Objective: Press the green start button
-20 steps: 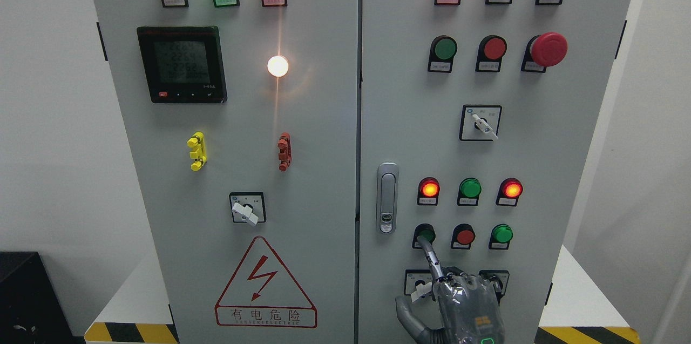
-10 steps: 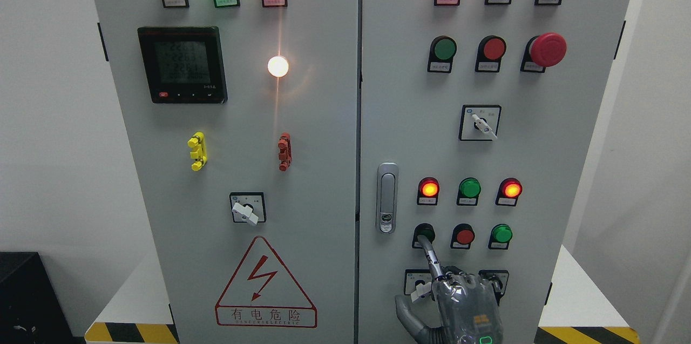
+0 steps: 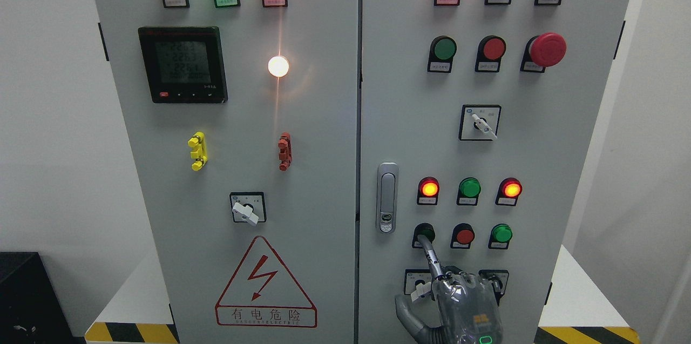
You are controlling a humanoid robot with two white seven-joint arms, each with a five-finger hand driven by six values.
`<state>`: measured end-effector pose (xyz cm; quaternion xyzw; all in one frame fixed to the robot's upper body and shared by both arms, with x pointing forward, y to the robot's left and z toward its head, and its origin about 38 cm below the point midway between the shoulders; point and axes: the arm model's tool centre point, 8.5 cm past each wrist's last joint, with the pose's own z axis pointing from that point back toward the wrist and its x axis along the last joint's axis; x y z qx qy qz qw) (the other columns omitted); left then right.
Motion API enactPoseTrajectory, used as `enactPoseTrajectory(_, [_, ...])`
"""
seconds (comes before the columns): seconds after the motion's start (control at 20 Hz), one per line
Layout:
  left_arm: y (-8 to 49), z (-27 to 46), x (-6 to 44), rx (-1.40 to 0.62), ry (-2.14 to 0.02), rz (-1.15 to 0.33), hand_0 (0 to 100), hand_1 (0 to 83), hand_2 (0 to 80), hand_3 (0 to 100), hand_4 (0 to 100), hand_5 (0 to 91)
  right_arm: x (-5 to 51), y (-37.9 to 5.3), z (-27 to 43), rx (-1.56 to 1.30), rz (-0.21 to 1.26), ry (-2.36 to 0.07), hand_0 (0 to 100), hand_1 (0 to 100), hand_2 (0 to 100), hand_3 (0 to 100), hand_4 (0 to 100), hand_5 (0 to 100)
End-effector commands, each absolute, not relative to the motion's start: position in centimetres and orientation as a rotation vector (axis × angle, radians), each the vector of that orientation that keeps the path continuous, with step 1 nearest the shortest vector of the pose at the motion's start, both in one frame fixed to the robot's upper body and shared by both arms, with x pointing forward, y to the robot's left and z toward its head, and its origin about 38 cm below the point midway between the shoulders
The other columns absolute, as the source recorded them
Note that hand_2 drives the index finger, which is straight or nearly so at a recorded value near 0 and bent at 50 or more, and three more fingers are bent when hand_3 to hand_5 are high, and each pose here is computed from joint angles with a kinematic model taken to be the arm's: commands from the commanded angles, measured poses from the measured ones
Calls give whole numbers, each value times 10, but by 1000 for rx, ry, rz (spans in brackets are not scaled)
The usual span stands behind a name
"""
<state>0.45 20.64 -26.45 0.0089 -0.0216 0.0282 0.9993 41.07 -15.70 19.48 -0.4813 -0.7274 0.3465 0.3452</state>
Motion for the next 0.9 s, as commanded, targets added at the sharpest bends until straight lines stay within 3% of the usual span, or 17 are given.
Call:
enactPoseTrajectory(0.0, [206,-264,29,15,-93,55,120,556,0,0,0,0,403,-160,206,-1264,863,-1925,355,375,0,854,852,1000])
enactPoseTrajectory(0.25, [206,-264,29,15,-93,55,120,556,0,0,0,0,393,-162,211,-1239,821,-1958,380,388,0,855,846,1000])
enactPoseTrajectory(0.85, [206,-264,29,15,-93,55,120,556,0,0,0,0,367,-169,210,-1019,647,-2079,492,375,0,750,736,811])
